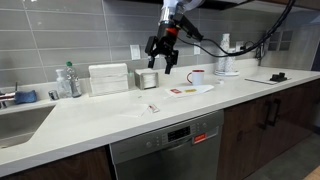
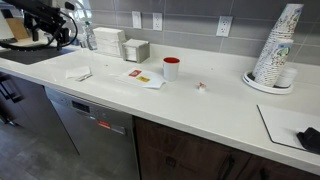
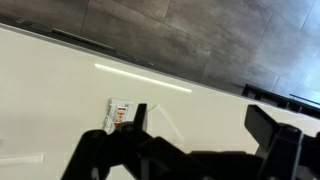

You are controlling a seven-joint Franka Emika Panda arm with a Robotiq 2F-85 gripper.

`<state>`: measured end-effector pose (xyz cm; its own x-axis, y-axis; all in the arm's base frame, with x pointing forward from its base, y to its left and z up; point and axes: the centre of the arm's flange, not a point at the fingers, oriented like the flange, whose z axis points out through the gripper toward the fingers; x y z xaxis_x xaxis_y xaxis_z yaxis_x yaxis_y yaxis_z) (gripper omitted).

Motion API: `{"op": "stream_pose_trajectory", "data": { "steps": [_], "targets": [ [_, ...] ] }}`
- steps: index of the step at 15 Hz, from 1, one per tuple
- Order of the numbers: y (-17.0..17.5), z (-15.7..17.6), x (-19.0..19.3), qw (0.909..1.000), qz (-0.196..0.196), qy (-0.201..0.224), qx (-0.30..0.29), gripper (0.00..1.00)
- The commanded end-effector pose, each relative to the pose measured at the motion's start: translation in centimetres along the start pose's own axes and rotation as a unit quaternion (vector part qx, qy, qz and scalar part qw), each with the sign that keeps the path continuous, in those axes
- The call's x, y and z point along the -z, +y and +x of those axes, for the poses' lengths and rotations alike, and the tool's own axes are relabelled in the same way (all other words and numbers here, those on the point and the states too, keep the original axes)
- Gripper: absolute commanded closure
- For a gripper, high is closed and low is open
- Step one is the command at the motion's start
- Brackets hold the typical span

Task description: Put the white sachet on the white napkin on the right

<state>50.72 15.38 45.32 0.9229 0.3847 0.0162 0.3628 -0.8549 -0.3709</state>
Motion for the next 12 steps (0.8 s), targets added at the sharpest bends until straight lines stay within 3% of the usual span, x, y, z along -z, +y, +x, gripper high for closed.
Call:
{"op": "stream_pose_trajectory", "data": {
  "steps": [1,4,5,10,11,12],
  "targets": [
    [2.6,0.5,-3.8,0.9988,-0.037,0.013,-0.03,0.0],
    [4.9,0.6,-5.4,0.9936,-0.08,0.032,-0.073,0.0],
    [3.8,0.9,-4.3,0.997,-0.057,0.026,-0.047,0.0],
    [4.9,0.9,-5.0,0.9951,-0.069,0.029,-0.064,0.0],
    [4.9,1.0,-5.1,0.9901,-0.101,0.034,-0.091,0.0],
    [4.5,1.1,-5.4,0.9882,-0.109,0.027,-0.104,0.0]
  ]
}}
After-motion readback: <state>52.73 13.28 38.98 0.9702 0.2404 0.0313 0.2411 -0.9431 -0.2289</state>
